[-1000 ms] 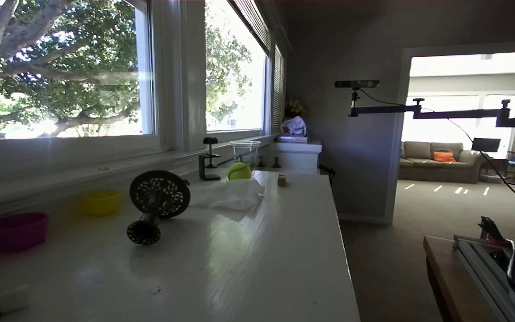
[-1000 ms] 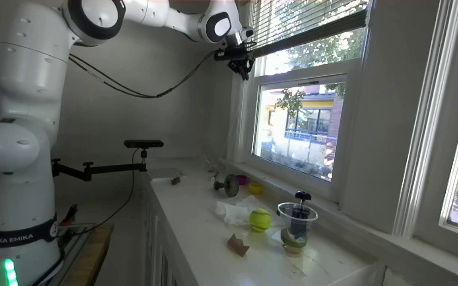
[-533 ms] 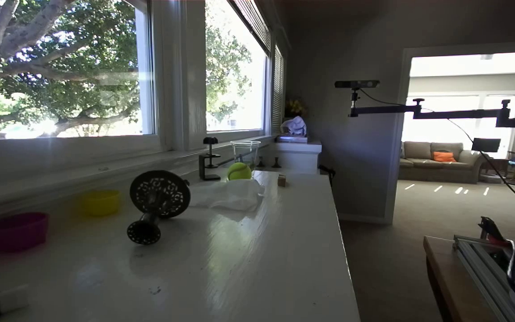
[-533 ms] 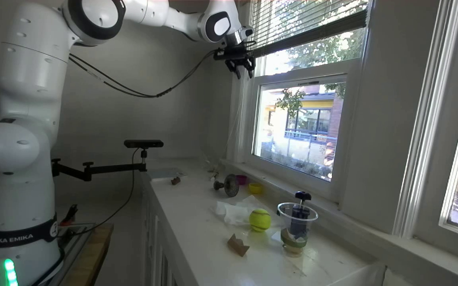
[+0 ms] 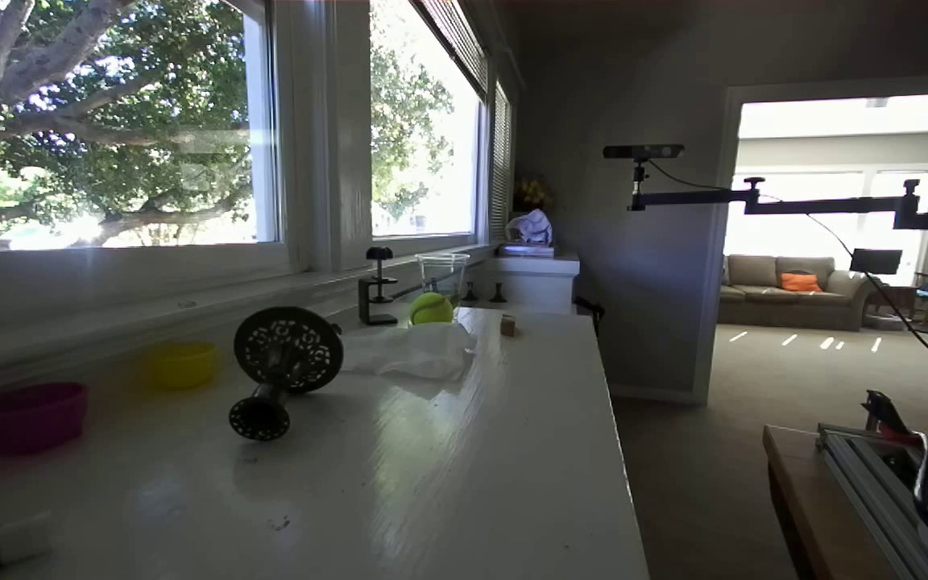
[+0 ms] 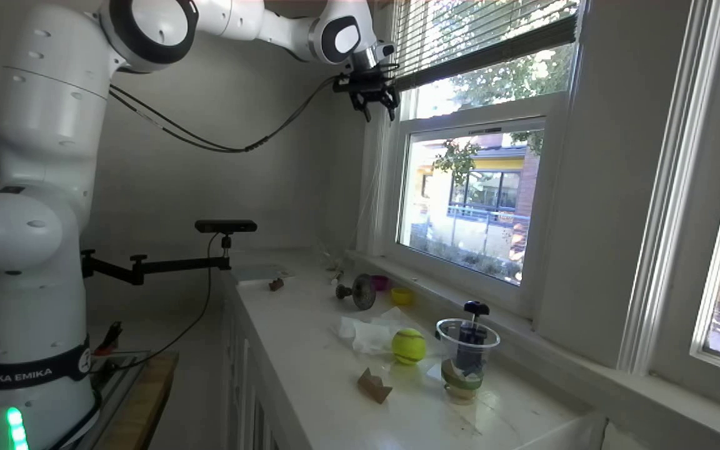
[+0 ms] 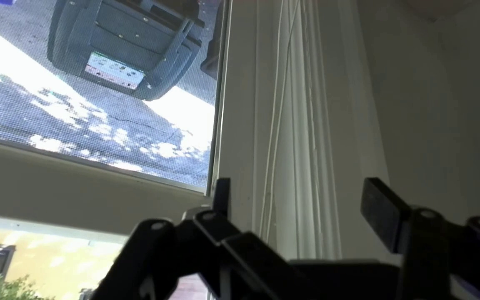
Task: Pull the white cord on the left side of the window on the left
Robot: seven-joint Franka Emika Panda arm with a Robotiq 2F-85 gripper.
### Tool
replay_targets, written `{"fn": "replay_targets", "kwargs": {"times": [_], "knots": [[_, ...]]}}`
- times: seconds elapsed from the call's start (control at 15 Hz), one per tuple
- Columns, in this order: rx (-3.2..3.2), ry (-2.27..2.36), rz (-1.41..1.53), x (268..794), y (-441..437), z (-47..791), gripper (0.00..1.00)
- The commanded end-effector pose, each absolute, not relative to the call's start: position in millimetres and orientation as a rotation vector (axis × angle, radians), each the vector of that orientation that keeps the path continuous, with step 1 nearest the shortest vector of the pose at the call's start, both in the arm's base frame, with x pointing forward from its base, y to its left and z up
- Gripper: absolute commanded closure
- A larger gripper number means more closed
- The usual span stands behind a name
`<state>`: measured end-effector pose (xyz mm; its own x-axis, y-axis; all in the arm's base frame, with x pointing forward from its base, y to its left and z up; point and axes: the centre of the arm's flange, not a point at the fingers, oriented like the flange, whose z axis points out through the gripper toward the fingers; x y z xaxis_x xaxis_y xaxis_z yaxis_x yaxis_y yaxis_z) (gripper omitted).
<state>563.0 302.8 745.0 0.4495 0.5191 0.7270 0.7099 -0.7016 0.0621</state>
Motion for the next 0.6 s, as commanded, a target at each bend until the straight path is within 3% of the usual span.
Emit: {"fn": "replay_targets", "kwargs": {"times": [0.0,0.53], "knots": [[-2.429,-1.089,-1.062,571.4,312.9,754.8,0.26],[-2.448,-1.091,-1.008,592.5,321.4,740.9,0.25]]}}
